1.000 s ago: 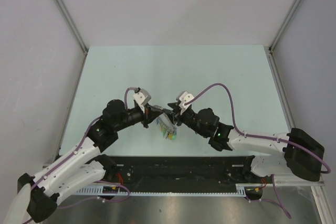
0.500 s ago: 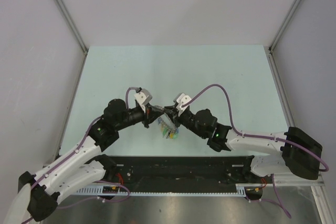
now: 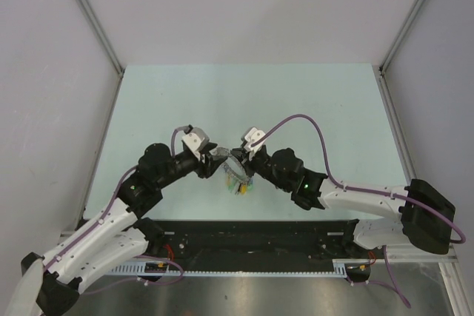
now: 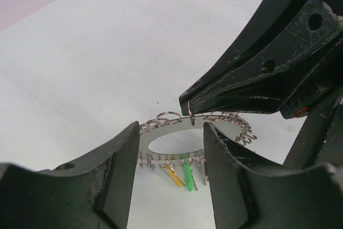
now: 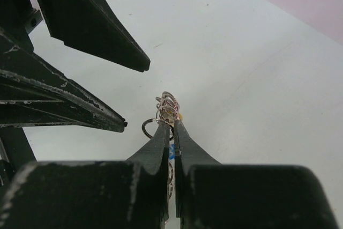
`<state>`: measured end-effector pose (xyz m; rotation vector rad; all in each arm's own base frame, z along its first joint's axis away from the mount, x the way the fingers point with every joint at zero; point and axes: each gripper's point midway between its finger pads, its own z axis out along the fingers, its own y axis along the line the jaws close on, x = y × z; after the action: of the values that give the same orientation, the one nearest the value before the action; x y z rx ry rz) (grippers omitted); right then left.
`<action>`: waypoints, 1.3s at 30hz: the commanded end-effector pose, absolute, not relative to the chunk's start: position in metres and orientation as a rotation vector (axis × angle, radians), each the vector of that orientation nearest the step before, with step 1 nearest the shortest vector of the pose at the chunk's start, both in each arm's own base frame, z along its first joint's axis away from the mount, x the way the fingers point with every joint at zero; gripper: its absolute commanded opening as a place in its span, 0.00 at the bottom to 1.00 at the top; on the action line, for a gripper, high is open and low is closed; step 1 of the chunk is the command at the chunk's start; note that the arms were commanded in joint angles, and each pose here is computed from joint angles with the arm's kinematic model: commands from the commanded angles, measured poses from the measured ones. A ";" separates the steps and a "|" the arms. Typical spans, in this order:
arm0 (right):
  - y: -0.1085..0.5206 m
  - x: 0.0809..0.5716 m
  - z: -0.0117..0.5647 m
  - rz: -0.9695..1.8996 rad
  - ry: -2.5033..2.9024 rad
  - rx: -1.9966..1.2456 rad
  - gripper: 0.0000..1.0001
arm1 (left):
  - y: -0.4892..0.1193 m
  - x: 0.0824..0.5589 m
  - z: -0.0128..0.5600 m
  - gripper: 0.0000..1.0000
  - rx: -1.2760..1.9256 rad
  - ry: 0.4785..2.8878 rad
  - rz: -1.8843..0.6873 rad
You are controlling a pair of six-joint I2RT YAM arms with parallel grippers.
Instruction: Put the keys on the keyring
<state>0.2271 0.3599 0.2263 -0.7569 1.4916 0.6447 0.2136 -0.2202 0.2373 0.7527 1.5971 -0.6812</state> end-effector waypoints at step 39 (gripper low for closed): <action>0.370 0.218 0.270 0.568 1.451 -0.642 0.00 | -0.193 0.233 0.257 0.29 0.509 1.584 -0.491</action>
<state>0.2137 0.3695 0.2317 -0.7389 1.5150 0.5446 0.2315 -0.1983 0.2349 0.5579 1.6641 -0.4880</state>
